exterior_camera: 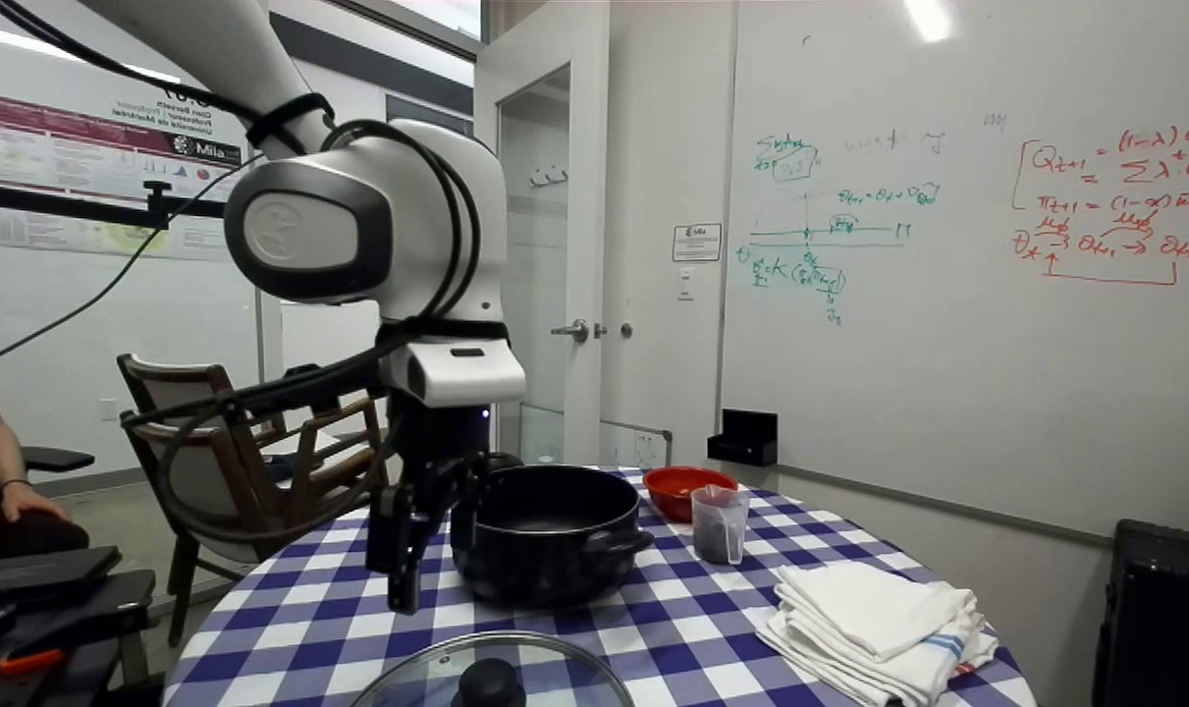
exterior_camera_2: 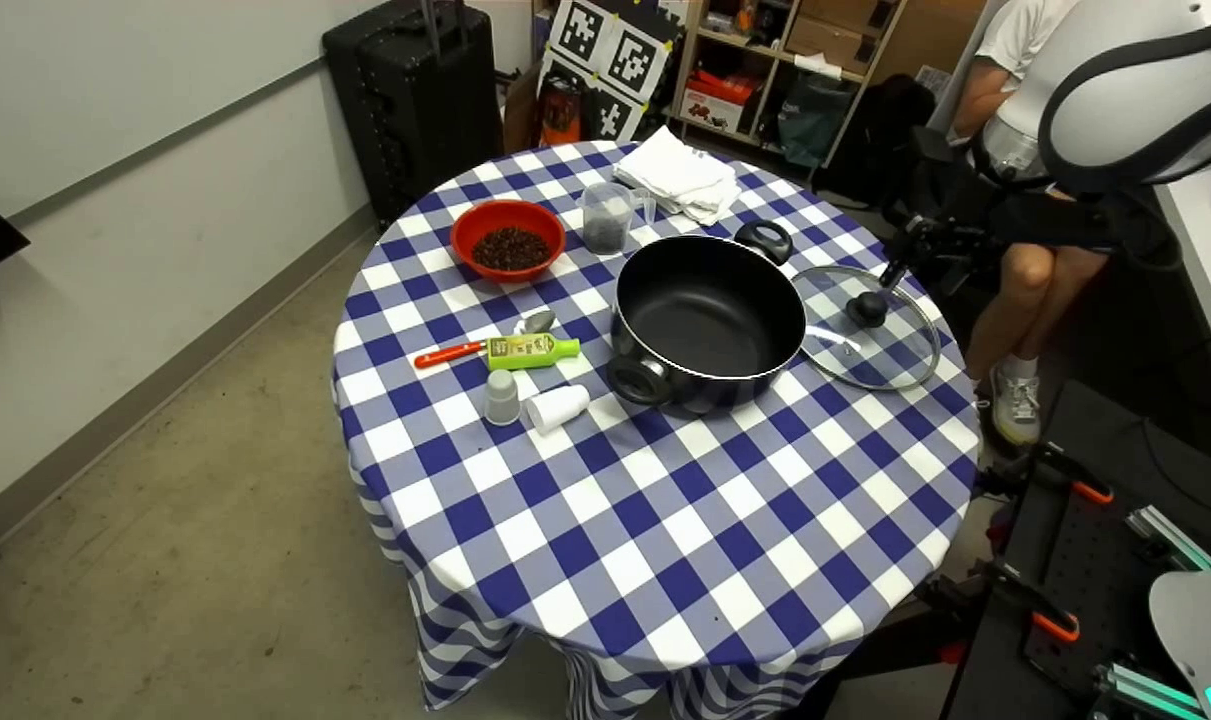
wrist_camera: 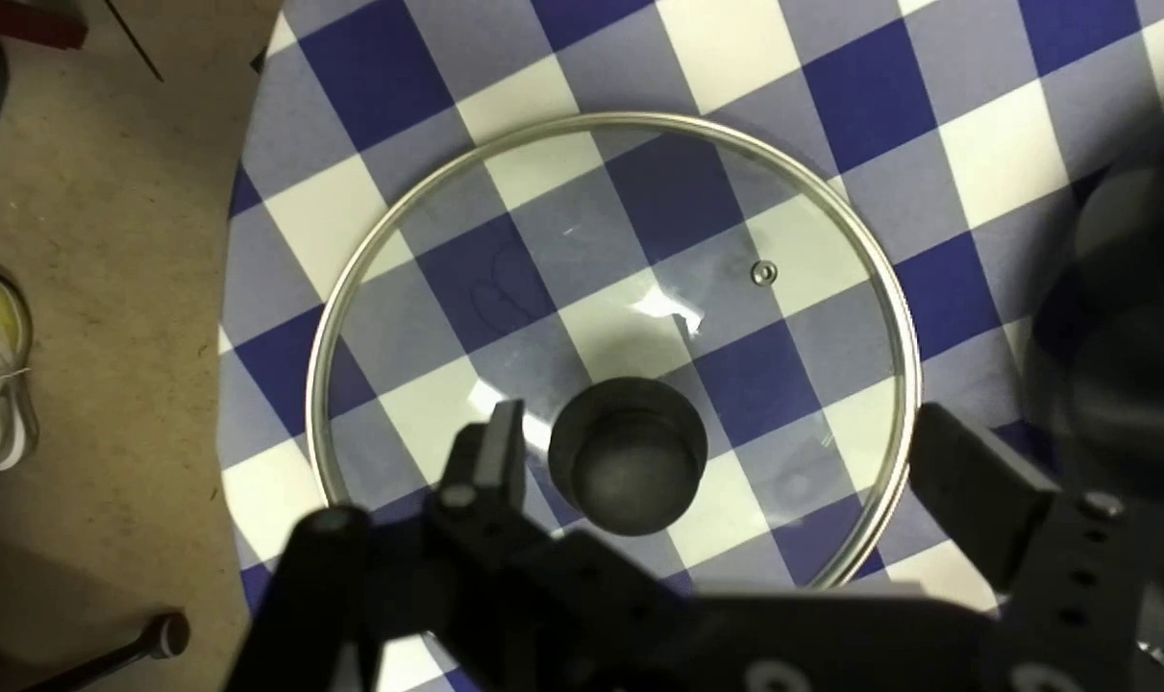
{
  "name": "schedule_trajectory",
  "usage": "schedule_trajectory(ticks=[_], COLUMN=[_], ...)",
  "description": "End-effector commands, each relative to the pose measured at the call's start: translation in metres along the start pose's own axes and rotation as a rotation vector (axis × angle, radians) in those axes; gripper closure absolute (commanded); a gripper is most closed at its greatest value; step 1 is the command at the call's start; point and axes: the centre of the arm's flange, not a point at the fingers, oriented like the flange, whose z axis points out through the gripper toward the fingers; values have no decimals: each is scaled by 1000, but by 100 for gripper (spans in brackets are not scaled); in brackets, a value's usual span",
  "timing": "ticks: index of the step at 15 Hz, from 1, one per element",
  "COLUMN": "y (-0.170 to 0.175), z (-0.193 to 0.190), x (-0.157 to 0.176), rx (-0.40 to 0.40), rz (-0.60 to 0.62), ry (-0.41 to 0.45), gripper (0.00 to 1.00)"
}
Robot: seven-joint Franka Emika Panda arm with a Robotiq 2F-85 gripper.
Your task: Put the lid on the pot
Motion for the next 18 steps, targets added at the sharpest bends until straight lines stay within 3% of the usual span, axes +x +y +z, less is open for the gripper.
schedule_trajectory(ticks=[1, 6, 18], y=[-3, 4, -6], z=[23, 37, 81], x=[39, 65, 70], rx=[-26, -37, -81], rz=[72, 157, 146], ry=[9, 6, -54], gripper=[0, 0, 0])
